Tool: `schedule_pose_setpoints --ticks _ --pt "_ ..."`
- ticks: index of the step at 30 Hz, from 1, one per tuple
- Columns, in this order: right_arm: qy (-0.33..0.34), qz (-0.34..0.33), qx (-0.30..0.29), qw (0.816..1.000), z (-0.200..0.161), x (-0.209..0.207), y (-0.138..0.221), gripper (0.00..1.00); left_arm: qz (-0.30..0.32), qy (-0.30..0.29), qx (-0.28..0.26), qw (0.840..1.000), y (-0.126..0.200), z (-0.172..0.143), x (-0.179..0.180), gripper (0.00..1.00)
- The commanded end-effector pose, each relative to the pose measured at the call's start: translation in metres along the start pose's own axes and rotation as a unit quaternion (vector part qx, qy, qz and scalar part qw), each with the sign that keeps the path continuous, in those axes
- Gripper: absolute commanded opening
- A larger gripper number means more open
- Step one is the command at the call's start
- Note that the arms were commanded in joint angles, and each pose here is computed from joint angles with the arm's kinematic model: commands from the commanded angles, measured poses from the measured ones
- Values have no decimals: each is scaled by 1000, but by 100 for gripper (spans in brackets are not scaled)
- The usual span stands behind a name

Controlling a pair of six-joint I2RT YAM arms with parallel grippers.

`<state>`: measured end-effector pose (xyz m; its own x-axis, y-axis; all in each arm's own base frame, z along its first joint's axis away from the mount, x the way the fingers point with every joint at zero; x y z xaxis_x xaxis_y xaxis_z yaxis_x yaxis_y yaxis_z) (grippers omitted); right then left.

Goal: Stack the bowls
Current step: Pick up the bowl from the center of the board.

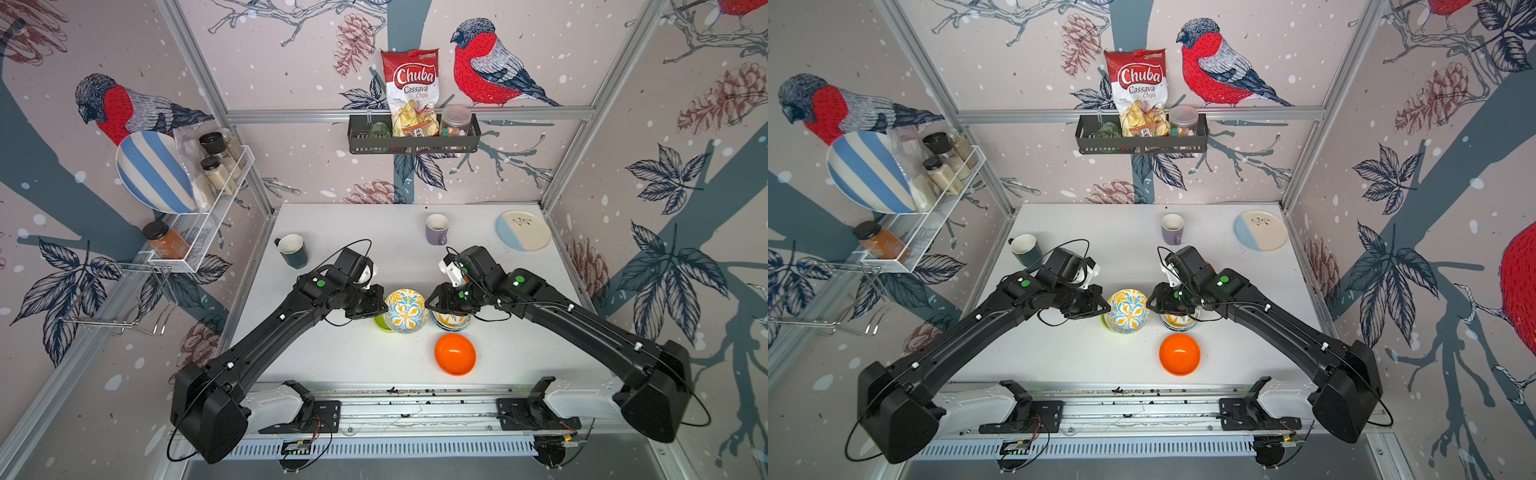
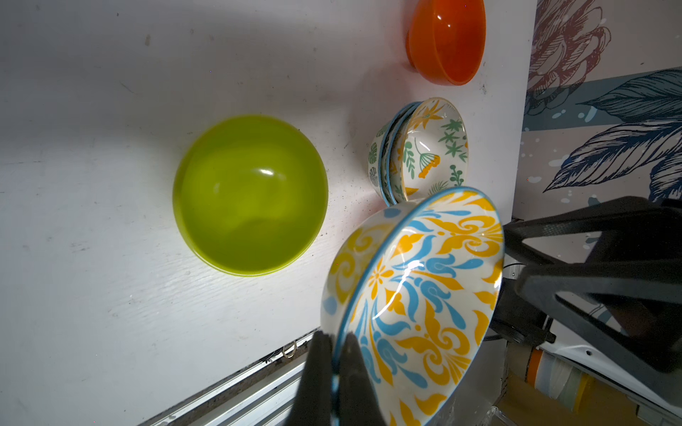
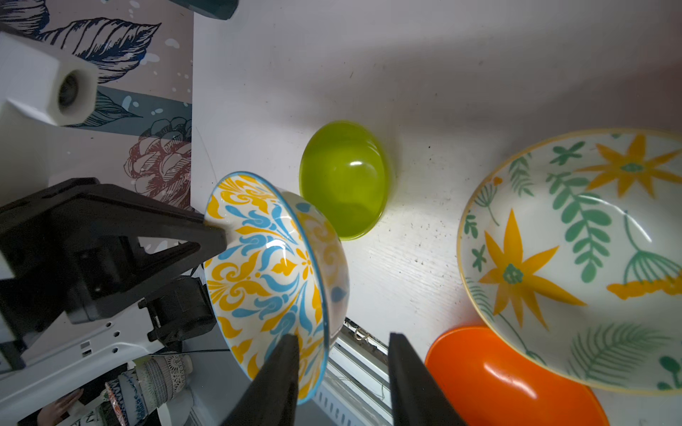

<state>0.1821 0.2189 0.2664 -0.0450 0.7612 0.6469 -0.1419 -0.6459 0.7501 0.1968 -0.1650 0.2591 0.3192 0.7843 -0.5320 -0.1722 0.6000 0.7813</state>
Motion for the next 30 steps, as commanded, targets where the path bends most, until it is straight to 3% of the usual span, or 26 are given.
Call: schedule_pose_setpoints --ticks 1,6,20,25,28,30 --pt "0 10 1 1000 1 5 -3 34 -24 -11 -15 1000 3 6 -9 0" --pt "2 11 10 1000 -1 6 -9 23 -22 -11 -11 1000 -1 4 -7 0" --pt "0 11 22 1000 -5 5 -17 11 -23 -13 -10 1000 -1 2 -6 0" --pt "-3 13 21 1000 -4 5 -18 0 -19 -14 -10 1000 -1 1 -5 0" --pt "-4 22 17 1000 -3 6 -16 0 26 -14 -35 999 11 1 -2 64" --pt "-6 28 17 999 -1 7 -14 0 53 -15 -64 996 23 -1 -1 83"
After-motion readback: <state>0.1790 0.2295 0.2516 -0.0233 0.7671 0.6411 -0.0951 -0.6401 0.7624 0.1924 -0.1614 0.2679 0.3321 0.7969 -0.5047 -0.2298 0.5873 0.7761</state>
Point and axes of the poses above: each gripper's point midway between its finger pads, its own y axis back along the fingers, its own x axis along the line the jaws close on, z = x × y, the point moved 10 cm from there along y, back along the fingers, and after that the axes turned 12 degrees about -y, right-handed, at the moved point
